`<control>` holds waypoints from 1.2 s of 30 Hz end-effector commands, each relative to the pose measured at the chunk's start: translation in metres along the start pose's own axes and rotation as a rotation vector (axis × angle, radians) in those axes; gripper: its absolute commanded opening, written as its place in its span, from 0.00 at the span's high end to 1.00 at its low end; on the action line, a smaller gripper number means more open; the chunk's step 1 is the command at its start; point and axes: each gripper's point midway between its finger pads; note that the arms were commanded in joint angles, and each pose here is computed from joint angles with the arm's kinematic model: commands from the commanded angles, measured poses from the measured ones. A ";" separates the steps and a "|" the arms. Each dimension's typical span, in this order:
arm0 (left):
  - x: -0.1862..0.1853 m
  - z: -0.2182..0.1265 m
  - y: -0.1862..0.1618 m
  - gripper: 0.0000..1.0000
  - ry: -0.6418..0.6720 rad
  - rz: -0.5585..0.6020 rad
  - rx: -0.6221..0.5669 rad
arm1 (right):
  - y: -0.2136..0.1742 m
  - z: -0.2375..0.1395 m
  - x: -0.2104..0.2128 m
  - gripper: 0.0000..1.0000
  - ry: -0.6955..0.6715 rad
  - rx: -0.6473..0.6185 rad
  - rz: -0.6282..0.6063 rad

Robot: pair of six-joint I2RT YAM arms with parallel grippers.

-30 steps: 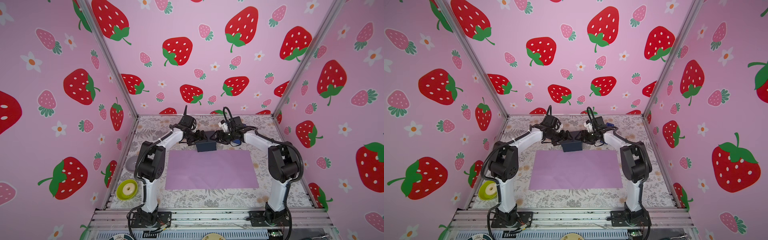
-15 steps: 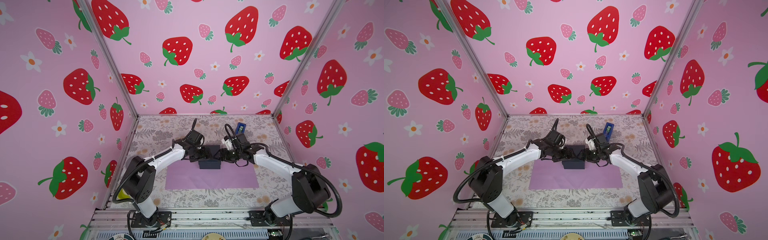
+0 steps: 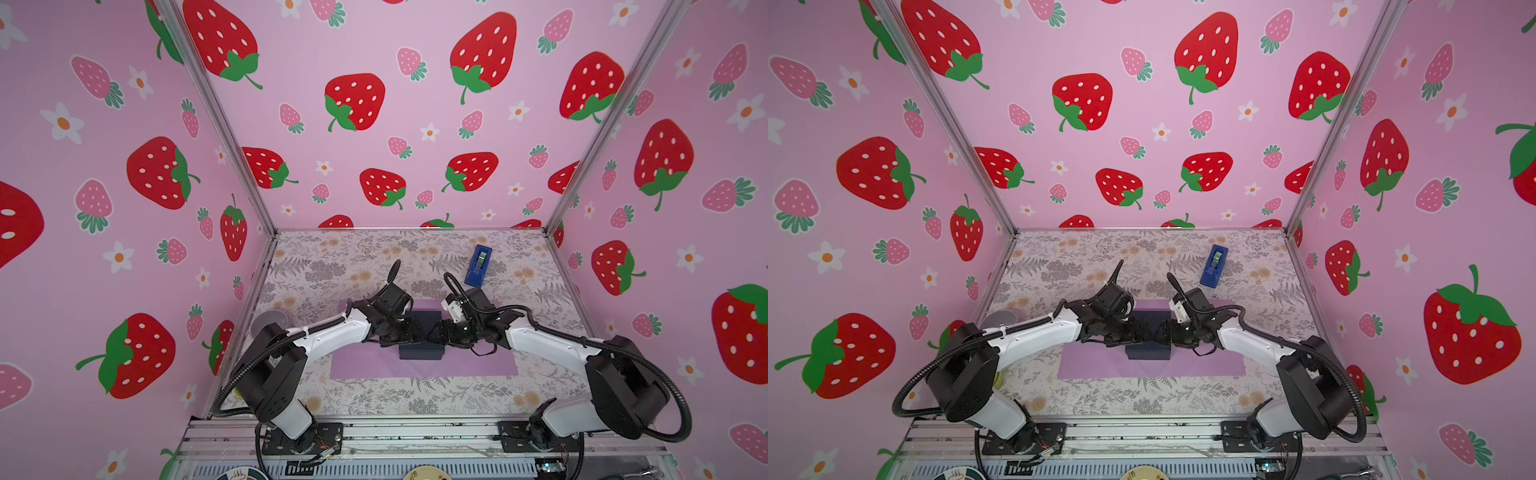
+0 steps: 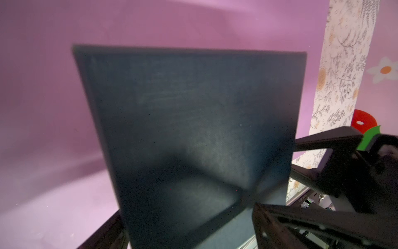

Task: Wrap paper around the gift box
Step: 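Carry the grey box with both grippers onto the paper's center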

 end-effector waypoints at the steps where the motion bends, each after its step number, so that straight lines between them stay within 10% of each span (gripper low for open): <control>1: -0.013 -0.001 0.011 0.12 -0.030 0.017 -0.029 | 0.016 -0.001 0.004 0.27 -0.011 -0.047 -0.019; 36: -0.025 0.005 0.041 0.12 -0.059 0.007 -0.009 | 0.035 0.007 -0.010 0.38 -0.021 -0.020 -0.015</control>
Point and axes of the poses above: each gripper's point midway between its finger pads, its own z axis out along the fingers, its own x axis along the line the jaws close on, y = z × x, and after that the axes turned 13 degrees about -z, right-handed
